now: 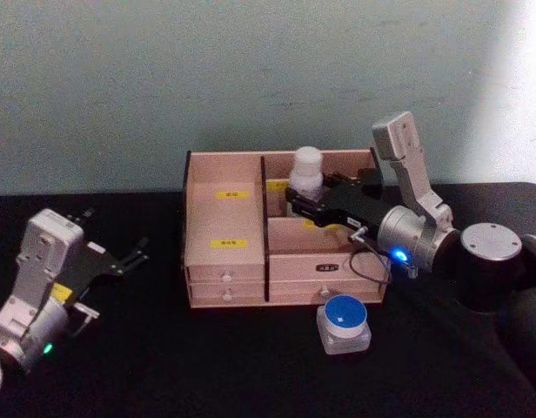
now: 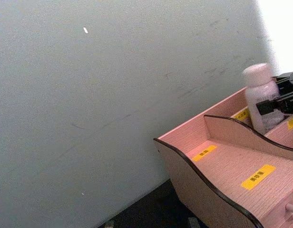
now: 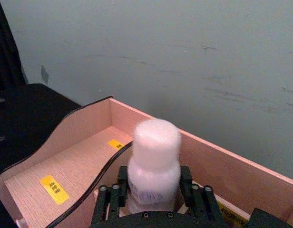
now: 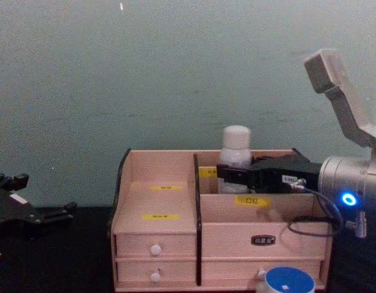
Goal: Pick up the facial cleanser and watermelon frost from the table and place them into the tiered storage box.
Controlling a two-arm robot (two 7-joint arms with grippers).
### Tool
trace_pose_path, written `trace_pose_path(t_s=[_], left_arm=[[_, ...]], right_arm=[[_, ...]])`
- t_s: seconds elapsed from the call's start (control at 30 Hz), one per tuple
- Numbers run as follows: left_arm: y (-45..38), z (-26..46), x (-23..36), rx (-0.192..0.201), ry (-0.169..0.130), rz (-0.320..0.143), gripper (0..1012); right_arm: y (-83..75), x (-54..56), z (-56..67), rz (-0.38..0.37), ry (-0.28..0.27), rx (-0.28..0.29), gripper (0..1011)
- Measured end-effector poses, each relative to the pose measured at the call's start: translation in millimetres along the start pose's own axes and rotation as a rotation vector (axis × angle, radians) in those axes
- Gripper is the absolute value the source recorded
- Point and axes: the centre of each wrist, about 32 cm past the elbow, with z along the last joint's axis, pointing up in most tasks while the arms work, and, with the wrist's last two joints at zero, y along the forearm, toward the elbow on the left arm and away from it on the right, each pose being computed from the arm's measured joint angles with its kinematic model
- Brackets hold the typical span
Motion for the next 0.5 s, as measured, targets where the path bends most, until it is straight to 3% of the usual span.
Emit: trace_pose_path(t_s=[0.27, 0.43, 0.5], left_arm=[[0.0, 0.0, 0.0, 0.000, 0.000, 0.000, 1001], [0.0, 0.0, 0.0, 0.000, 0.000, 0.000, 1001], [0.0, 0.0, 0.0, 0.000, 0.000, 0.000, 1001]], right_arm=[[-0.2, 0.0, -0.3, 0.000, 0.001, 0.000, 895], [-0.2, -0.1, -0.2, 0.000, 0.002, 0.001, 1002], [-0.2, -0.1, -0.2, 0.000, 0.002, 0.001, 1000]])
